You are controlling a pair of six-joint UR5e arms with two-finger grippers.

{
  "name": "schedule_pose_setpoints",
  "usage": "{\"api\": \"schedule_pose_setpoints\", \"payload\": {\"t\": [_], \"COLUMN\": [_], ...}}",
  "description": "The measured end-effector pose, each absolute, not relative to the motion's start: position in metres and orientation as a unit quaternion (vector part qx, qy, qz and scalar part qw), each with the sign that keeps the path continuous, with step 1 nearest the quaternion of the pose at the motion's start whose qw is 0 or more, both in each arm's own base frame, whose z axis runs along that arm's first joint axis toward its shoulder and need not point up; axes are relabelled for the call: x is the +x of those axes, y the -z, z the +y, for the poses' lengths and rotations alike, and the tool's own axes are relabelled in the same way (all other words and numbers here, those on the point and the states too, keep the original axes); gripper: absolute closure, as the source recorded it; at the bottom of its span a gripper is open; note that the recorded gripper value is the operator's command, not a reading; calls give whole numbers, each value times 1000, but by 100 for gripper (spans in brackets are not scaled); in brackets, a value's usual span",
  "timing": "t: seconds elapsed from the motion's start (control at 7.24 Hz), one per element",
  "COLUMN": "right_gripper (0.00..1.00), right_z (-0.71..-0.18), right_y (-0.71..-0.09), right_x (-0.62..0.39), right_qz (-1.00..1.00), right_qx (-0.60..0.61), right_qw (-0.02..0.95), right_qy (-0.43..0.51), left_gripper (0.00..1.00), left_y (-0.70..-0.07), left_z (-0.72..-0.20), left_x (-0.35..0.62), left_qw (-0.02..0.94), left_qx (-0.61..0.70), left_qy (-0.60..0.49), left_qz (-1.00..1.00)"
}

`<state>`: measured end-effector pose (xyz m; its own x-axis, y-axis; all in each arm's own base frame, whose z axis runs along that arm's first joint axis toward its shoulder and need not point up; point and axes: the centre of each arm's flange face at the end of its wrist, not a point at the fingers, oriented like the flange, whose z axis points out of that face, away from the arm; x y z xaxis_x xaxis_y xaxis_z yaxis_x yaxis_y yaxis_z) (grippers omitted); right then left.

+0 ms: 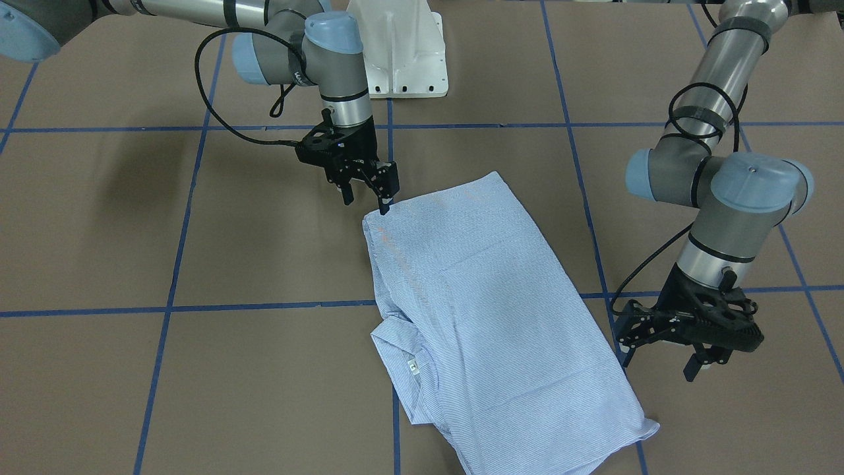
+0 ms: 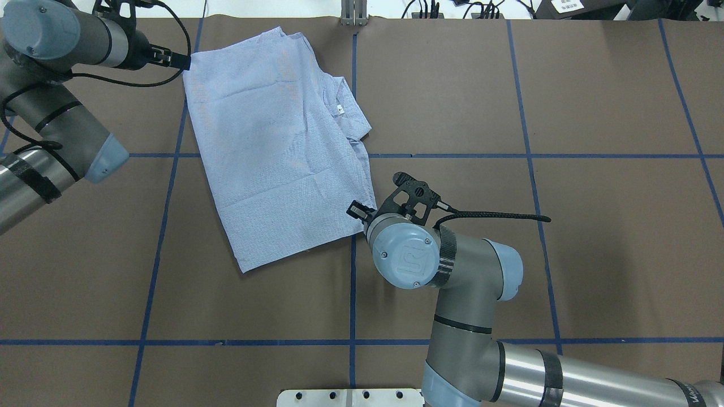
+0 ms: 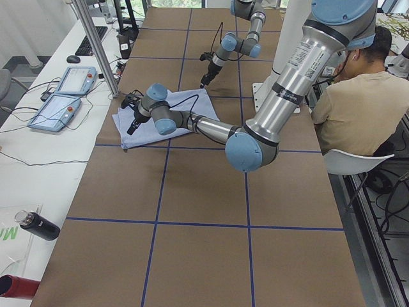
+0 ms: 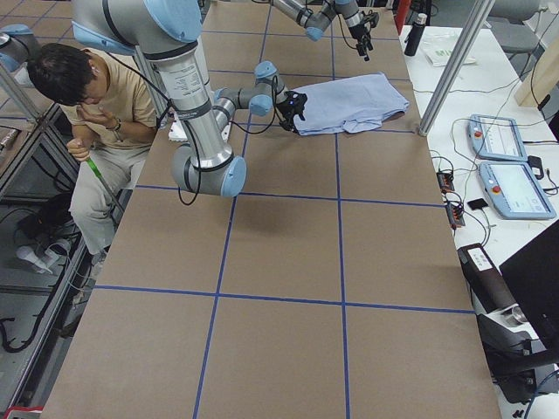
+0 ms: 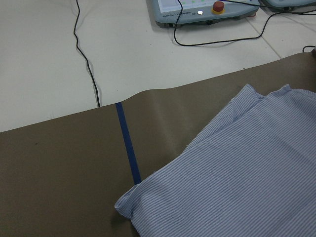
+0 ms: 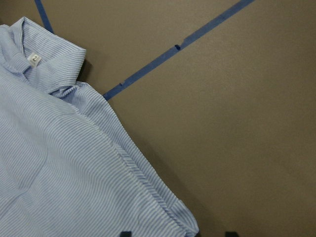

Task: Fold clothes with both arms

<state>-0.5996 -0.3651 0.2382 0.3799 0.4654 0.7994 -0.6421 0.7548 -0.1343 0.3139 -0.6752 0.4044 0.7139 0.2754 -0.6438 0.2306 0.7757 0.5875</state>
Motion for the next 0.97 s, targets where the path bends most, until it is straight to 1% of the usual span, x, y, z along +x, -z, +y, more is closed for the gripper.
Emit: {"api": "schedule_pose_setpoints", "payload": {"t": [0.69,0.83,0.97], "right_gripper": [38,43,79], "right_z": [-376,-378,-378], "right_y": [-245,-248,-249], "right_x": [-623,-627,-629], "right_qz": [-424,-420,-417], "right_qx": [120,122,125], "right_qw": [831,833,834], "right_qy": [-338,-339,-339], "left_gripper": [0,0,0], "left_y": [-410,-413,-414], "left_z": [-673,-671,-671], "left_x": [314,313,313], "left_qw": [865,866,866], "left_qx": [332,331,330], "left_qy": [-14,-14,-14], "left_qz": [376,375,375]}}
